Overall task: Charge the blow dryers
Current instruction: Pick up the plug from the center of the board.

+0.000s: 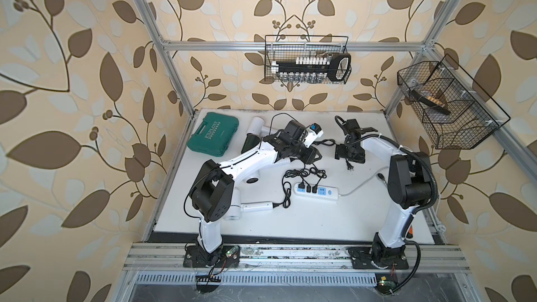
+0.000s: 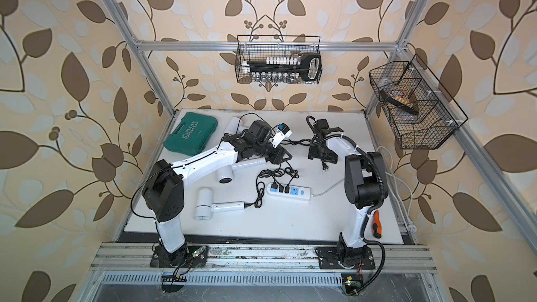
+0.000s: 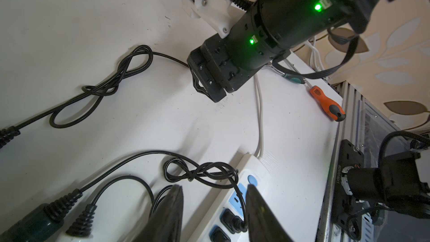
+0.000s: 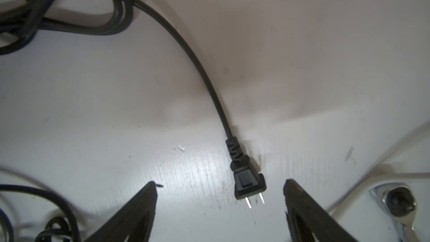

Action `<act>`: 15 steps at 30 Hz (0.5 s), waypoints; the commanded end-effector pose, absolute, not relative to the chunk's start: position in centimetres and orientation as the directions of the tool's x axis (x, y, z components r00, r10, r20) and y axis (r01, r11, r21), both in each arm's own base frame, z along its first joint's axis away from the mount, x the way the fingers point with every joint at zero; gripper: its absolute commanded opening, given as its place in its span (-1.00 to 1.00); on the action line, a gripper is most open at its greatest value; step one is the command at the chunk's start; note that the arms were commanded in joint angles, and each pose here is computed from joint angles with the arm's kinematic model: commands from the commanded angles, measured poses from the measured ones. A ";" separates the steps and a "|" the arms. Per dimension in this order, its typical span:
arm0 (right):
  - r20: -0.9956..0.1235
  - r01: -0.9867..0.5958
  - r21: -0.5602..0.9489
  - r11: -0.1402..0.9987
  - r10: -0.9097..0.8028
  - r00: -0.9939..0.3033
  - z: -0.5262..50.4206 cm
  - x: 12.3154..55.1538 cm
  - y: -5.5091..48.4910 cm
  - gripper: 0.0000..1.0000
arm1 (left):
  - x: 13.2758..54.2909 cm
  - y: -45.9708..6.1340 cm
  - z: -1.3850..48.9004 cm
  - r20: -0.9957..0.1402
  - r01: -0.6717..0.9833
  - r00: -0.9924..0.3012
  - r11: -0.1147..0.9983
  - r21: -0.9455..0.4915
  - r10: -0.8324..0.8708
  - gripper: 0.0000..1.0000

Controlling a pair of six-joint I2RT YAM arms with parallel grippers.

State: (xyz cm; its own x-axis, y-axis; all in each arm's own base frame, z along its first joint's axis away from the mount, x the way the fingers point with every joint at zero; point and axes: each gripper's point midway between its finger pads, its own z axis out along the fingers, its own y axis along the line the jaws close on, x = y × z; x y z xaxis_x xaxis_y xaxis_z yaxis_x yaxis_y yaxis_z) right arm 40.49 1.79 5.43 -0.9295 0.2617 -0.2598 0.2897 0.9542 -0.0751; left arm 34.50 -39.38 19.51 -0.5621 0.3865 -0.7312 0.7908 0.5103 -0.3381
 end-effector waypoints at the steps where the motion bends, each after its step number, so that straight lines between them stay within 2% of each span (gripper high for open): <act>1: -0.214 0.269 -0.125 0.955 0.239 -0.947 4.4 40.5 0.9 0.71 | 34.6 -39.1 22.6 -0.782 0.809 -0.518 0.495 -0.317 0.346 -0.09; 7: -0.171 0.268 -0.080 0.960 0.251 -0.953 3.2 39.9 1.6 0.60 | 34.6 -39.1 22.6 -0.782 0.810 -0.517 0.495 -0.316 0.347 -0.09; 10: -0.149 0.279 -0.057 0.959 0.268 -0.952 2.5 39.1 1.7 0.16 | 34.6 -39.2 22.5 -0.781 0.809 -0.520 0.492 -0.322 0.345 -0.09; 12: -0.139 0.279 -0.056 0.959 0.270 -0.953 2.1 38.8 1.7 -0.23 | 34.6 -39.2 22.6 -0.781 0.809 -0.522 0.490 -0.325 0.343 -0.09; 15: -0.129 0.273 -0.077 0.959 0.262 -0.956 1.8 38.3 1.4 -0.44 | 34.5 -39.3 22.6 -0.781 0.809 -0.522 0.489 -0.326 0.343 -0.09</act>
